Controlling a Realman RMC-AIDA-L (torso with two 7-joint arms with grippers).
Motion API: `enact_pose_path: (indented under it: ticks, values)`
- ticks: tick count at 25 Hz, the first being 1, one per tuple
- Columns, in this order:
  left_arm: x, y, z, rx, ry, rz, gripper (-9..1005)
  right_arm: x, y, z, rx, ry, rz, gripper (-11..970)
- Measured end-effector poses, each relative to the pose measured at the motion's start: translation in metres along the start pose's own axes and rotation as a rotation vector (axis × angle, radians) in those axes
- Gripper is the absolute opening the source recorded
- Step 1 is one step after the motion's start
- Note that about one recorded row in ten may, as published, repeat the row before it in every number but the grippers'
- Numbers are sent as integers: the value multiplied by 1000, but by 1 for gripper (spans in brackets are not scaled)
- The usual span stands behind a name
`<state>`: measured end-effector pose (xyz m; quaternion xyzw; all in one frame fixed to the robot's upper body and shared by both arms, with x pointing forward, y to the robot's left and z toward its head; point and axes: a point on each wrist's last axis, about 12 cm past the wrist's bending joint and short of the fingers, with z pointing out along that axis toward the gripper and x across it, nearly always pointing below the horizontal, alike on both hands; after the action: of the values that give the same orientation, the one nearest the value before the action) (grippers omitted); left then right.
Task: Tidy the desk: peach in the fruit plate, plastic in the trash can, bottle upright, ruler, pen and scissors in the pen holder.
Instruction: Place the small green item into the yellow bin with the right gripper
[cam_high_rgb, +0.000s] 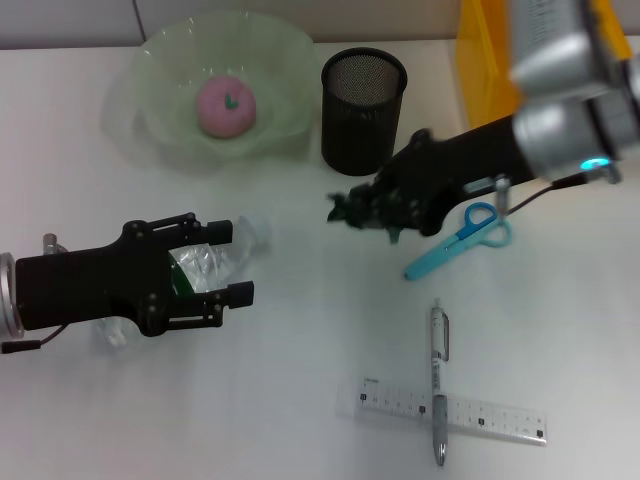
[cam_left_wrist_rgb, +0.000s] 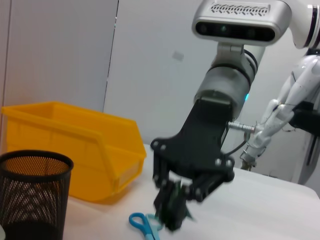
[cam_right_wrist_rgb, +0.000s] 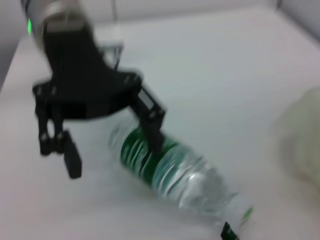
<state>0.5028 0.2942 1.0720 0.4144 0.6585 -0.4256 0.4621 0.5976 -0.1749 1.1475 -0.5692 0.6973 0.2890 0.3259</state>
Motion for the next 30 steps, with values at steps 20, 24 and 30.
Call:
enact_pose_path:
  ticks: [20, 24, 30]
  values:
    - [0, -6, 18, 18, -51, 4, 798, 113, 50, -38, 257, -745, 137, 92]
    - [-1, -6, 19, 19, -52, 7, 798, 114, 52, -36, 263, -754, 133, 91]
    - [-1, -6, 19, 20, -53, 7, 798, 112, 51, -33, 286, -771, 120, 90]
